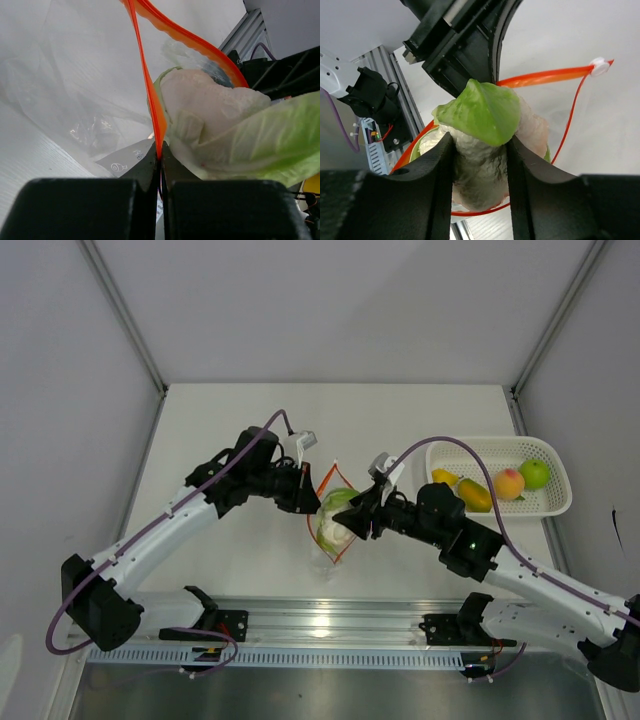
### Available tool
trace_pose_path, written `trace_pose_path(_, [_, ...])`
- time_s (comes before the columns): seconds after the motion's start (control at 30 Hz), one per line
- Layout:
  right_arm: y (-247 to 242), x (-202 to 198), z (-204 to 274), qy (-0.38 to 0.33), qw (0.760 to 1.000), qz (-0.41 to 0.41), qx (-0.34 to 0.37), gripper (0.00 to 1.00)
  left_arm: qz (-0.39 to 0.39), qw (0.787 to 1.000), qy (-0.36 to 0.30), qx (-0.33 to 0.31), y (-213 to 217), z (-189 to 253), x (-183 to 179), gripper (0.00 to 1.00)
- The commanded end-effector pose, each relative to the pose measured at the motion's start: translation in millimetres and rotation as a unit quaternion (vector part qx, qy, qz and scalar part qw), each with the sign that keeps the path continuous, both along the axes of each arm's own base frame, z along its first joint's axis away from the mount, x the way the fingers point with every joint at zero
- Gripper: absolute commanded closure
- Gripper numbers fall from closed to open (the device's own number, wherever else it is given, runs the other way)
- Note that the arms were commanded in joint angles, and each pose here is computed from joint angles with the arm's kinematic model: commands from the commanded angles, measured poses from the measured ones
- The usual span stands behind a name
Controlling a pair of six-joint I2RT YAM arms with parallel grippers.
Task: Place the food in the zip-top bag and seal the zipper
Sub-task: Place the fake vegetable in the zipper food storage bag.
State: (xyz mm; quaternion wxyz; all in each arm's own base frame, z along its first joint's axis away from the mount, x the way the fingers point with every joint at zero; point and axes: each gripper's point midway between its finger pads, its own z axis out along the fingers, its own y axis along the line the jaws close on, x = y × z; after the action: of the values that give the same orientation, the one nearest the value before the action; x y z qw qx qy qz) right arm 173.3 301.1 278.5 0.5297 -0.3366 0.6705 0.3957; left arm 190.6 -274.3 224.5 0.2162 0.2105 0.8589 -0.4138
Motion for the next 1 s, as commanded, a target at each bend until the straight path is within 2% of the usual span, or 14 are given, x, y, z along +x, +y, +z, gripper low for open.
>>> trace_pose_path(0.0, [-5.1,-1.9,-18.1,0.049,0.999,0.000,-0.007,0.58,-0.031,0.996,-0.051,-0.066,-11.1,40.1,-6.0,1.00])
trace_pose_path(0.1, [-10.0,3.5,-21.1,0.062,0.998,-0.023,-0.017,0.35,-0.028,0.996,-0.055,-0.068,-10.6,40.3,-5.9,0.99])
trace_pose_path(0.13, [-11.1,4.7,-20.9,0.068,0.997,-0.030,-0.015,0.24,-0.026,0.996,-0.054,-0.069,-10.6,39.7,-5.4,1.00])
trace_pose_path(0.2, [-12.1,7.2,-18.4,0.071,0.997,-0.039,-0.012,0.11,-0.025,0.996,-0.054,-0.072,-11.4,40.4,-5.4,0.99])
trace_pose_path(0.33, [-12.6,13.6,-8.9,0.079,0.995,-0.060,-0.006,0.02,-0.032,0.995,-0.053,-0.081,-13.8,45.5,-7.4,0.99])
trace_pose_path(0.67, [-11.0,25.5,33.5,0.081,0.993,-0.090,0.017,0.01,-0.043,0.993,-0.063,-0.086,-12.3,53.4,-11.2,0.99])
trace_pose_path(0.77, [-24.8,37.3,45.2,0.084,0.985,-0.145,0.026,0.01,-0.043,0.994,-0.066,-0.082,-11.5,53.0,-10.4,0.99])
trace_pose_path(0.87, [-52.6,49.9,27.7,0.128,0.965,-0.229,-0.006,0.01,-0.045,0.994,-0.063,-0.076,-11.8,49.7,-9.6,1.00])
trace_pose_path(0.97, [-60.1,47.9,3.5,0.183,0.951,-0.247,-0.024,0.02,-0.047,0.994,-0.063,-0.077,-11.8,48.2,-10.1,0.99])
